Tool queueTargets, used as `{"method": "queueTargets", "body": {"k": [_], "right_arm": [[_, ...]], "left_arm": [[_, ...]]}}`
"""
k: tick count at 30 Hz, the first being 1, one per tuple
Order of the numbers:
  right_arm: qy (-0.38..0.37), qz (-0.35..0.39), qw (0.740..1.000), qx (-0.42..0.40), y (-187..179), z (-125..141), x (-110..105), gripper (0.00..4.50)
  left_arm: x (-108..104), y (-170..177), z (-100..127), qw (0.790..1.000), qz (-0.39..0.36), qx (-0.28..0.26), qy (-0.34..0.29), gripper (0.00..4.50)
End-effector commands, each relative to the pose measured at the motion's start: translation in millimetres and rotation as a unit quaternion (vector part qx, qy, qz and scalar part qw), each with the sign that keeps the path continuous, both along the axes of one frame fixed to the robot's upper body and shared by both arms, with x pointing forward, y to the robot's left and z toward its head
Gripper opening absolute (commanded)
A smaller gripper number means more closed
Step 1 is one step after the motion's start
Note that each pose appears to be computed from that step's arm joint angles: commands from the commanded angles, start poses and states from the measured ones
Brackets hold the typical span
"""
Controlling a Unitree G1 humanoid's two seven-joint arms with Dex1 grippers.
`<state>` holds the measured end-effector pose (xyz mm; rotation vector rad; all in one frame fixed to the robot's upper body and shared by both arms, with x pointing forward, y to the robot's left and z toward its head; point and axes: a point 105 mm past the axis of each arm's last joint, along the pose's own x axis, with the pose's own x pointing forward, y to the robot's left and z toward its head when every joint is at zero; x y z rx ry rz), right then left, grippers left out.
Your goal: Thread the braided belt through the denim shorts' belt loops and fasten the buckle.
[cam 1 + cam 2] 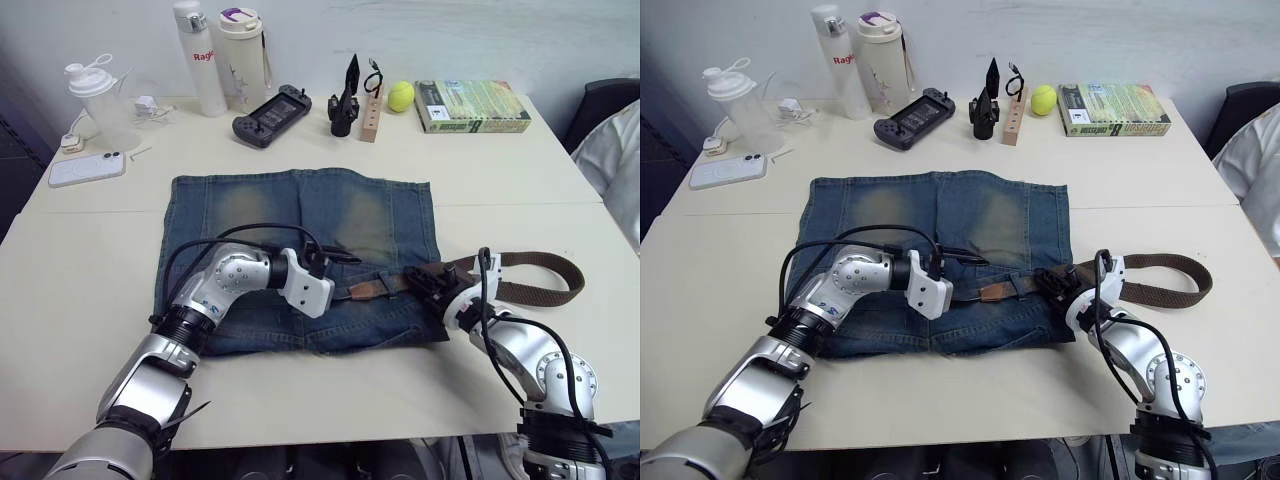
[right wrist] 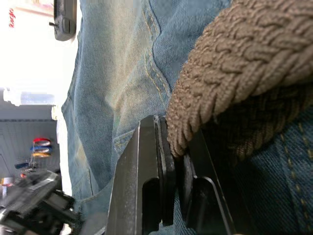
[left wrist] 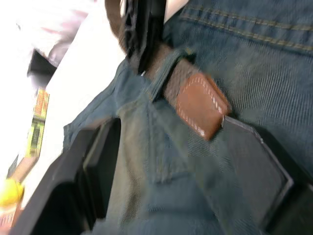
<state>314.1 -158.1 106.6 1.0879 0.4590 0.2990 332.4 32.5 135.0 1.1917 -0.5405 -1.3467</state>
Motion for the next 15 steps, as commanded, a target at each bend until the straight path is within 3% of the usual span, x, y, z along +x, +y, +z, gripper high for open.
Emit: {"method": "queueTargets", "body": {"k": [1, 7, 11, 15], "right_arm": [[0.027, 0.012, 1.0, -0.004, 9, -17, -7, 0.0], [0.019, 0.007, 1.0, 0.002, 12, -14, -6, 0.0], [0.018, 0.002, 1.0, 0.008, 12, -14, -4, 0.0], [0.018, -0.003, 1.0, 0.012, 10, -14, -4, 0.0]], "left_arm": [[-4, -5, -6, 1.0, -0.016, 0.011, -0.008, 3.61], [1, -6, -5, 1.0, -0.007, 0.013, -0.019, 3.61], [-11, -3, -17, 0.998, -0.039, 0.055, -0.006, 3.61], [-11, 4, -16, 0.998, -0.032, 0.06, 0.003, 3.61]]}}
